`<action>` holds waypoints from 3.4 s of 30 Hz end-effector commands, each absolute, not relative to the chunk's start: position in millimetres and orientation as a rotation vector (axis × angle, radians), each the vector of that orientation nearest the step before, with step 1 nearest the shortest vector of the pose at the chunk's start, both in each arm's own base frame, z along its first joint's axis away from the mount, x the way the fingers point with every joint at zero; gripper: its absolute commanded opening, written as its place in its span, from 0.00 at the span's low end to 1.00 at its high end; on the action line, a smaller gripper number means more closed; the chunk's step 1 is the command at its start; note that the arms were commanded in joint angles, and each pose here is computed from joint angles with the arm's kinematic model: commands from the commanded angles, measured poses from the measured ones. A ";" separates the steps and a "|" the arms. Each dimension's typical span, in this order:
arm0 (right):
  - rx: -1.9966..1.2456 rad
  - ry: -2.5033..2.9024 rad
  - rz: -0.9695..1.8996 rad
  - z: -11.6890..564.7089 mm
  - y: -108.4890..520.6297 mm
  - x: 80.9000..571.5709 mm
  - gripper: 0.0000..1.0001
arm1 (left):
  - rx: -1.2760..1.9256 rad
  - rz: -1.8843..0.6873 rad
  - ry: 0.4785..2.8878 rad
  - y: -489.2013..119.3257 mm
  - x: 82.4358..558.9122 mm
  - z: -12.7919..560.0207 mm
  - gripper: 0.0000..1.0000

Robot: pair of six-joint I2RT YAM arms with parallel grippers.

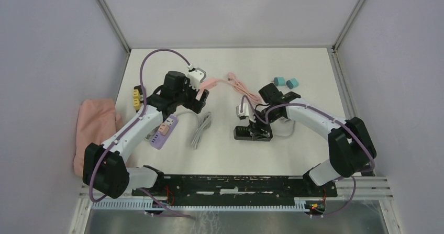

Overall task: Pull the plug off the socket
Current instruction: Pick up the socket from the center of the board, then place the socket at the center of the board, then move the socket to the center of the board.

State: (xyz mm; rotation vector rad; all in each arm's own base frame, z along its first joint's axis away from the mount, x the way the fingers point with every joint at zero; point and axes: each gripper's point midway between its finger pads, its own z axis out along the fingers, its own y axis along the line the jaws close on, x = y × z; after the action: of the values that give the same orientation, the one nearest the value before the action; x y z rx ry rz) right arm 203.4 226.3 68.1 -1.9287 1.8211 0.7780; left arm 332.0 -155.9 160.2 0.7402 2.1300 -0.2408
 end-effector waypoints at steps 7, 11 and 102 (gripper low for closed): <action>-1.324 1.826 1.000 155.1 203.3 261.9 0.00 | 0.717 -0.284 2.063 -162.0 334.6 178.9 0.98; -1.035 1.882 0.986 171.4 175.3 296.6 0.00 | 0.718 -0.286 2.057 -162.5 334.3 180.8 0.98; -0.610 1.821 1.277 244.4 122.0 329.3 0.85 | 0.605 -0.283 2.311 -151.2 371.8 131.5 0.87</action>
State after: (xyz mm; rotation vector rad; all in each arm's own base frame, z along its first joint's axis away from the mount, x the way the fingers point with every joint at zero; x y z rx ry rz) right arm 331.5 118.3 229.8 -0.5147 1.8994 1.2205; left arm 356.5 -140.3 117.6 0.6305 2.3384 -0.2275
